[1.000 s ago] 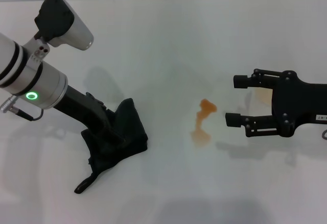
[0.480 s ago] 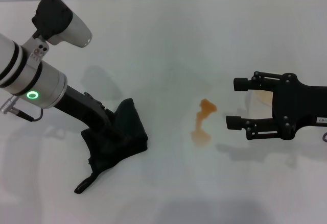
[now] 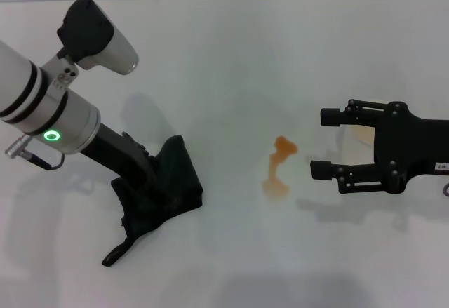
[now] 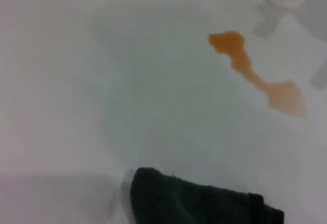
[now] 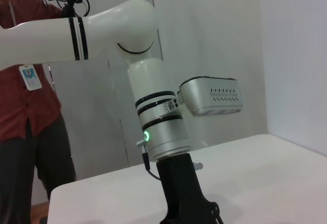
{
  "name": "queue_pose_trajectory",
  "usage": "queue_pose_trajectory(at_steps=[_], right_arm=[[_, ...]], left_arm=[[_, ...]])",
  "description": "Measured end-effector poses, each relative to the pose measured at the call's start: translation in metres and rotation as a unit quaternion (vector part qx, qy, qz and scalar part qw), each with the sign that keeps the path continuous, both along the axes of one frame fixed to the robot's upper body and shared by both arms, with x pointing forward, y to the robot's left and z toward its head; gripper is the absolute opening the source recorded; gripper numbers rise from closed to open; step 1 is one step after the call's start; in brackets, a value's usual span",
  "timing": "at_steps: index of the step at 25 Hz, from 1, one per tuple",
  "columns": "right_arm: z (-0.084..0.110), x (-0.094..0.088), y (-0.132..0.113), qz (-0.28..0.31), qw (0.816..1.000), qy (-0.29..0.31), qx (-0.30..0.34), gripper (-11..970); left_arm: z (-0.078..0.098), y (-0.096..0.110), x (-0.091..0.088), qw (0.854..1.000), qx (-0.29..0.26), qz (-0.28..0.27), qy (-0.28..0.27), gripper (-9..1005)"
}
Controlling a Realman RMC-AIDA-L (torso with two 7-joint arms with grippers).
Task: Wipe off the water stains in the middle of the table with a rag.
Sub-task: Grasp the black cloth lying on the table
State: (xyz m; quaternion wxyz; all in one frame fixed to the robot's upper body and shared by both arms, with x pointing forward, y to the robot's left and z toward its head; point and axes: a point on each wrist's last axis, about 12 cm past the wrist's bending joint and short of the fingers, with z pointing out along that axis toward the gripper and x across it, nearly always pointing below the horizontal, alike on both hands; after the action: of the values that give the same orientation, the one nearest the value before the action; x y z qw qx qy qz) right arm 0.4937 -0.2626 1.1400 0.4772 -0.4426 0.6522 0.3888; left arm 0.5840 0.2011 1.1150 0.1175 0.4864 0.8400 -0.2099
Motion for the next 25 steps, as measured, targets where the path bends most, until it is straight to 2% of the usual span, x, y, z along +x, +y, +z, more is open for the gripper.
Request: queue_pose_trajectory(at_steps=[17, 25], right_arm=[[0.0007, -0.0006, -0.0016, -0.005, 1.000, -0.001, 0.006, 838], [-0.0001, -0.0015, -0.0024, -0.006, 1.000, 0.000, 0.005, 836]], left_arm=[[0.0018, -0.0021, -0.0013, 1.000, -0.001, -0.013, -0.004, 749], [0.0003, -0.0014, -0.0024, 1.000, 0.001, -0.015, -0.002, 745]])
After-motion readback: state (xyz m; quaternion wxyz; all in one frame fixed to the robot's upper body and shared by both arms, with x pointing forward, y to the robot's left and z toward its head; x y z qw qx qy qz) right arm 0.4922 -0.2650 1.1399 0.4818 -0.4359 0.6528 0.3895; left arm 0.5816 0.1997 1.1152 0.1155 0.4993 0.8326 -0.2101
